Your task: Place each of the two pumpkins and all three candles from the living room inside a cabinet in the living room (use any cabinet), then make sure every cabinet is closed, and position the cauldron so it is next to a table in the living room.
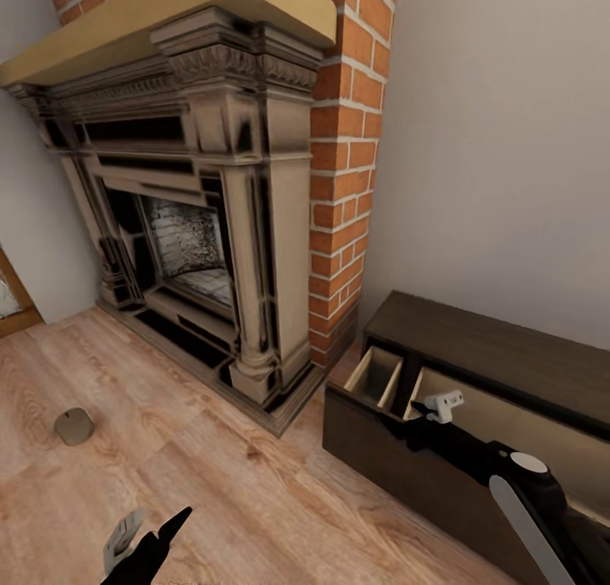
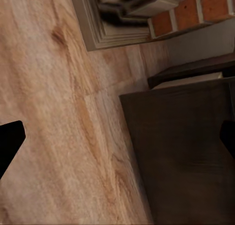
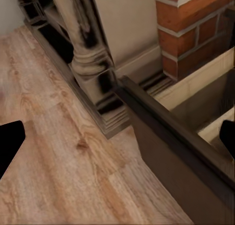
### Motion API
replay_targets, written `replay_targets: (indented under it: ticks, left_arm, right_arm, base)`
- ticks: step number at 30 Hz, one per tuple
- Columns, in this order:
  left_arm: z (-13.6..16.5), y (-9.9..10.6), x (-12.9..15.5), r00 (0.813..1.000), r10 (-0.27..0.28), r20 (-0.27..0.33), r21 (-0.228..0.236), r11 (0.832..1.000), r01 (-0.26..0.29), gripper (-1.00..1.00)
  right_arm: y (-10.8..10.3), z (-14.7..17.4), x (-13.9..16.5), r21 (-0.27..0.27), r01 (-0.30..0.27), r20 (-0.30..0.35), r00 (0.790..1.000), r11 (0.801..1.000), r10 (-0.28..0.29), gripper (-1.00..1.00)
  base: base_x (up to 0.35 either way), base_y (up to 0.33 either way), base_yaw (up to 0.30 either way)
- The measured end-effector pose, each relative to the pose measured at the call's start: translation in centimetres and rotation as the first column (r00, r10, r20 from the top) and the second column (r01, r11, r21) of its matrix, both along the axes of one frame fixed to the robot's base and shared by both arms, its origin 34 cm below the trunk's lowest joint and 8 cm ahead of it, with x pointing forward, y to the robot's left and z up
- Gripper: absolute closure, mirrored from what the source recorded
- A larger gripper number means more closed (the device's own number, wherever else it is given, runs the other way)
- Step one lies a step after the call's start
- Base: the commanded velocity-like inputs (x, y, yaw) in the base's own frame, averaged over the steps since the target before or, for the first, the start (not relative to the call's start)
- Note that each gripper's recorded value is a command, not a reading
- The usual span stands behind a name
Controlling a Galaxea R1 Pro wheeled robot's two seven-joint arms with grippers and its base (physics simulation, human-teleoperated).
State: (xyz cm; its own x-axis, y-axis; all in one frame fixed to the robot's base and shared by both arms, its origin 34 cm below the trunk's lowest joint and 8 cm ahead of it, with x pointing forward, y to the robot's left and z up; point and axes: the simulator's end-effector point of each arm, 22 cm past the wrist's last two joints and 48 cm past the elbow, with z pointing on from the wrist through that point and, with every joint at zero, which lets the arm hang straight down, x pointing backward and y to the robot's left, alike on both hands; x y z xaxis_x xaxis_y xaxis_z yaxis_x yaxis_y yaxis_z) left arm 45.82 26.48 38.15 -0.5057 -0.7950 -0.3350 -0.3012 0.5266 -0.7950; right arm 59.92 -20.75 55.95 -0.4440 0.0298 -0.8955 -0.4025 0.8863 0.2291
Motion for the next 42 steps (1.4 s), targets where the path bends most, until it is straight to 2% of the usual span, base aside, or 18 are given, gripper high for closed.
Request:
replay_targets:
  ticks: [33, 42]
  left_arm:
    - [-0.26, 0.11, -0.09, 1.0, -0.001, -0.007, 0.017, 1.0, 0.001, -1.0]
    - [-0.65, 0.21, -0.33, 1.0, 0.003, -0.017, 0.015, 1.0, -0.003, -1.0]
  right_arm:
    - [0.84, -0.4, -0.41, -0.004, -0.02, -0.006, 1.0, 1.0, 0.02, -1.0]
    - [0.84, -0.4, -0.43, -0.003, -0.02, -0.006, 1.0, 1.0, 0.02, -1.0]
  base:
    - [0.001, 0.0, 0.3]
    - [0.119, -0.06, 0.3]
